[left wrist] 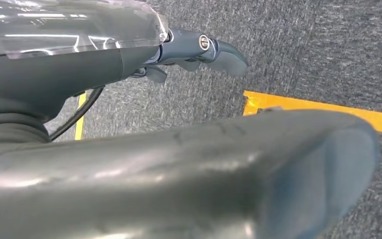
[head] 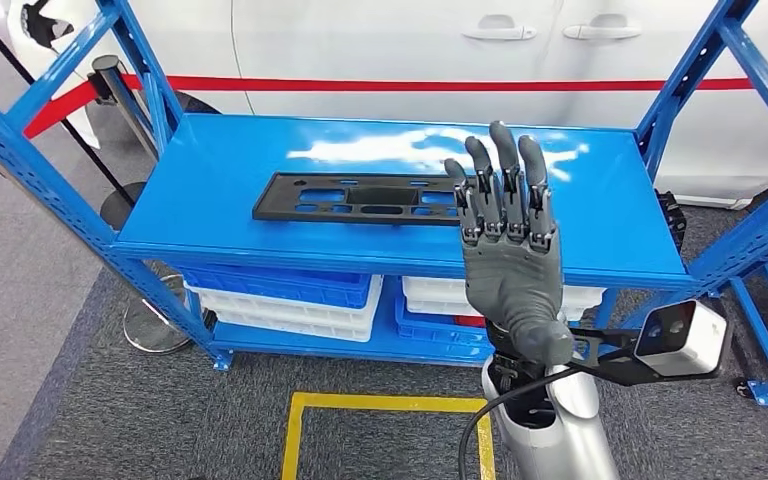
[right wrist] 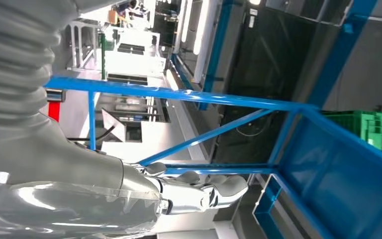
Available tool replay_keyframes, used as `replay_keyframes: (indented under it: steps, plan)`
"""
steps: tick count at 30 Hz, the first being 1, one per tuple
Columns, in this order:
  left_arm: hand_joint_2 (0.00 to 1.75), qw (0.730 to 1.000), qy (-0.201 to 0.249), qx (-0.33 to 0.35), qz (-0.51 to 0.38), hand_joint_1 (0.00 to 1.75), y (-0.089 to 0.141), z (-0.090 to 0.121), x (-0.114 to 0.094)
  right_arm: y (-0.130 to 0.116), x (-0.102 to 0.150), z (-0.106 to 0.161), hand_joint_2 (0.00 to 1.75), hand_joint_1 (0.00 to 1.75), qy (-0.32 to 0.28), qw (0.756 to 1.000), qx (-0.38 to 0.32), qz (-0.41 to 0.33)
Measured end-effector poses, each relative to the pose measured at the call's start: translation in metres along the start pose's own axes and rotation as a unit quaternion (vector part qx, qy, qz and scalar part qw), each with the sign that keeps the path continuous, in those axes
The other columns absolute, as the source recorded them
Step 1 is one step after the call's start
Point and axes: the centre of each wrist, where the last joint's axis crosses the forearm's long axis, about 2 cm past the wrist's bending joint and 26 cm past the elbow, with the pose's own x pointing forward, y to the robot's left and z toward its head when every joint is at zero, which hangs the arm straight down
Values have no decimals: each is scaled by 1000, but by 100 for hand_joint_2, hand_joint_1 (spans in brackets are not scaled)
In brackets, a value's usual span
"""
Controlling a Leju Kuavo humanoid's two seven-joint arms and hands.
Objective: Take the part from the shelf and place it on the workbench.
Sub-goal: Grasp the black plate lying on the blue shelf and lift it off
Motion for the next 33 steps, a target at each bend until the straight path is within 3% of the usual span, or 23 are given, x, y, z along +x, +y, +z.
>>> replay_keyframes:
  steps: [33]
  plan:
    - [0, 1000, 4, 3, 1, 0, -2, 1, -2, 4, -1, -7, 175, 0, 3, 1000, 12, -7]
